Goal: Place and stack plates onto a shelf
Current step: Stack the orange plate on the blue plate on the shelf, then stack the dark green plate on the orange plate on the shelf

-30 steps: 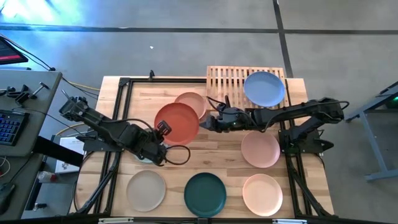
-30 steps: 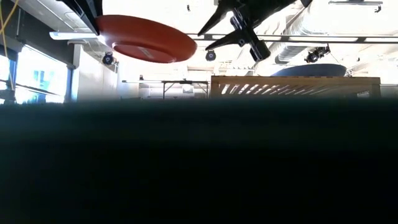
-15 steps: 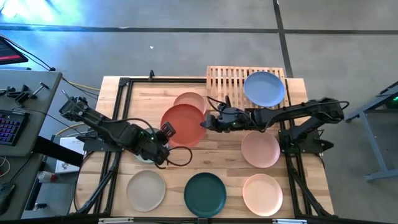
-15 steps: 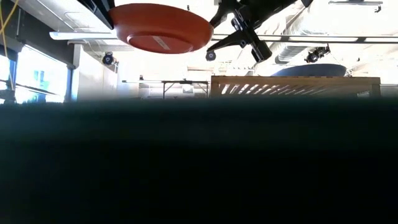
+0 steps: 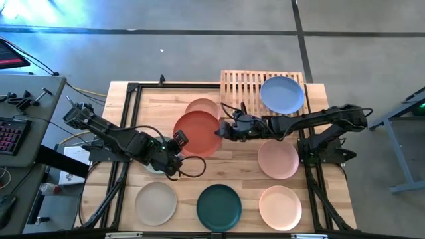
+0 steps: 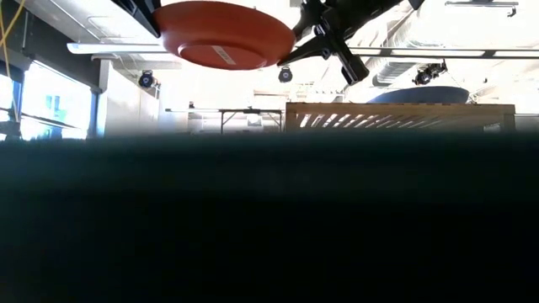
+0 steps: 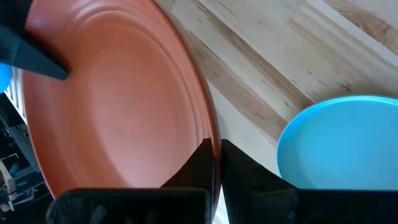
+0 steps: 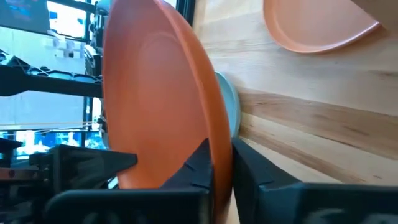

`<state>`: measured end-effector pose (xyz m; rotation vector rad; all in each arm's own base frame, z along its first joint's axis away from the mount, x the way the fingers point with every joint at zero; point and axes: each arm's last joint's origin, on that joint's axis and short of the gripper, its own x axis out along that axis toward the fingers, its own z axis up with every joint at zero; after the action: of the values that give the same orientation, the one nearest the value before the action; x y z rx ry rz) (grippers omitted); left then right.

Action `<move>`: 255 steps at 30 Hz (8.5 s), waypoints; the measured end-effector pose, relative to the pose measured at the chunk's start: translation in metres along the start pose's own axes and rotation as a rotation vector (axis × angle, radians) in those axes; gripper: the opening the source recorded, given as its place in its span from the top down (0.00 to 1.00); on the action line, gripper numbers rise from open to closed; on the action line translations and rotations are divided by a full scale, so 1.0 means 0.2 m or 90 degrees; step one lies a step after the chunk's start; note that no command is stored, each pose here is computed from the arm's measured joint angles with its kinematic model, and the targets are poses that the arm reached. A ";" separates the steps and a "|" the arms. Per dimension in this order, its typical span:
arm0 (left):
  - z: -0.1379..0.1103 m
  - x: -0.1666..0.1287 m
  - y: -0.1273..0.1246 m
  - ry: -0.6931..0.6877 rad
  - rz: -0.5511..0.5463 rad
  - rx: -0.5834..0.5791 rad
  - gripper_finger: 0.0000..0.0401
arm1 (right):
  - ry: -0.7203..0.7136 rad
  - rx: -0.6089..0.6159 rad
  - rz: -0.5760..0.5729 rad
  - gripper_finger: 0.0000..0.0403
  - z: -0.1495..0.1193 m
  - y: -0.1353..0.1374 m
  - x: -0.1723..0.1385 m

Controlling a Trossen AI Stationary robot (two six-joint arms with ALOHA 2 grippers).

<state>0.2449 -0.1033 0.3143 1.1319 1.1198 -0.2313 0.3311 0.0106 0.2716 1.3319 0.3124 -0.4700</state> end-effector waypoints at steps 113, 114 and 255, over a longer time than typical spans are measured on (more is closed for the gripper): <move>-0.68 0.01 0.65 0.122 0.154 -0.684 0.71 | -0.436 0.240 -0.311 1.00 0.39 -0.42 -1.32; -0.69 0.01 0.65 0.122 0.153 -0.685 0.71 | -0.439 0.242 -0.311 1.00 0.39 -0.42 -1.32; -0.64 0.02 0.64 -0.003 0.008 -0.687 0.71 | -0.126 0.082 0.011 0.72 0.41 -0.27 -1.15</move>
<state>0.2548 0.0620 0.3904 0.1704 1.0063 0.3609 0.1018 -0.0438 0.3531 1.3992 0.1083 -0.6111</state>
